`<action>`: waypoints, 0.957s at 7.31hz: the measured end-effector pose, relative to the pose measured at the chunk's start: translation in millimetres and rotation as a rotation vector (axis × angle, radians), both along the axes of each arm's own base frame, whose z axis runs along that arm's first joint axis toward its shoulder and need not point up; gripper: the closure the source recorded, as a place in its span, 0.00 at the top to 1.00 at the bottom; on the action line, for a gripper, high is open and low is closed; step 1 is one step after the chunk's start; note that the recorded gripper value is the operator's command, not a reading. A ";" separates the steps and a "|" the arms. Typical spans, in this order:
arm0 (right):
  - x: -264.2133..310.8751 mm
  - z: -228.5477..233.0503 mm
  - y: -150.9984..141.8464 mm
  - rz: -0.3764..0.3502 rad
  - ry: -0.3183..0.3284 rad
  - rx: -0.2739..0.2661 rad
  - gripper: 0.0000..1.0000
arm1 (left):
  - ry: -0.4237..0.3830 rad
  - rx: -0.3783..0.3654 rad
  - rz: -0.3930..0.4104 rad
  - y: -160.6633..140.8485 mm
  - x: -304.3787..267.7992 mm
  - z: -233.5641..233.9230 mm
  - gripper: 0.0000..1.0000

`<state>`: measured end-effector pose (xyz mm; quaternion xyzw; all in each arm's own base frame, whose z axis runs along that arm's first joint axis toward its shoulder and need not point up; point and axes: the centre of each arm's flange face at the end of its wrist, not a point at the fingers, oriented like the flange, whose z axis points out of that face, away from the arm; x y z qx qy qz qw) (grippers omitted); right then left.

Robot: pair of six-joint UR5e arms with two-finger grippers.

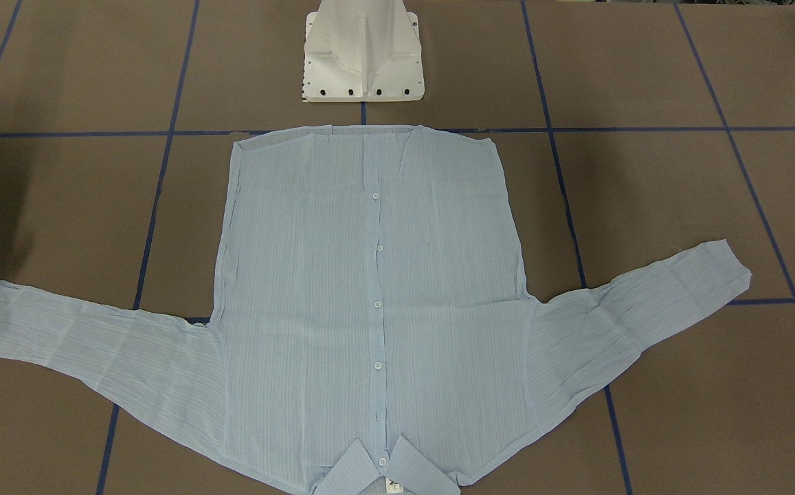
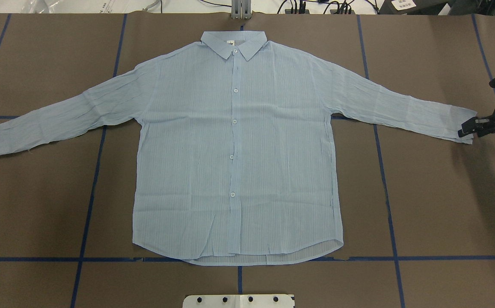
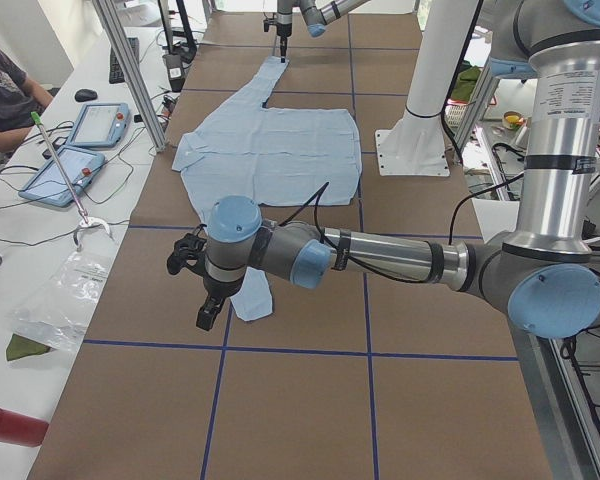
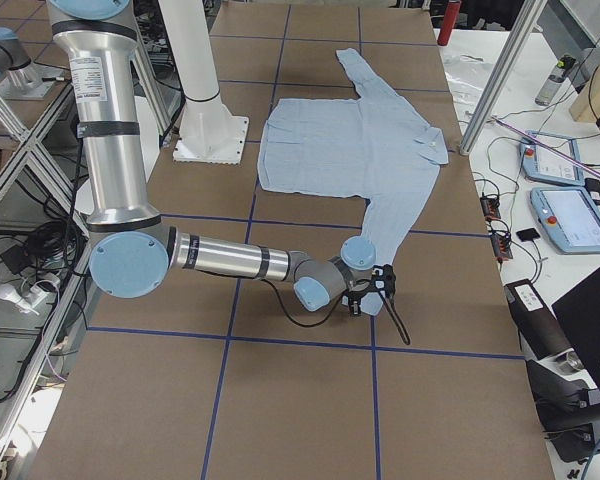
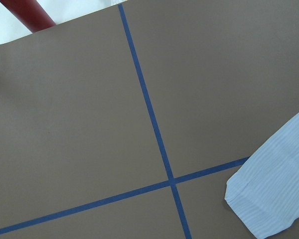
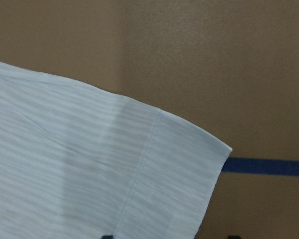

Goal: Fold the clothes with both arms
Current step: 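Close the right gripper on the shirt sleeve cuff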

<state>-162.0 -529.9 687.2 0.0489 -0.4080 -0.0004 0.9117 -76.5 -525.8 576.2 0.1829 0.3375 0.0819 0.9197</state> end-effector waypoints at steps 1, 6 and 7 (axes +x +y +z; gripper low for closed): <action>-0.7 0.3 0.4 -0.002 0.000 -0.001 0.53 | 0.000 0.000 0.001 -0.1 0.3 0.0 1.00; -1.8 -1.2 -1.0 -0.004 0.004 -0.010 0.08 | -0.001 0.002 -0.001 -1.7 0.6 -1.9 1.00; -4.1 -4.0 -2.2 -0.009 0.003 -0.005 0.05 | -0.001 0.003 -0.002 -2.2 0.6 -2.5 1.00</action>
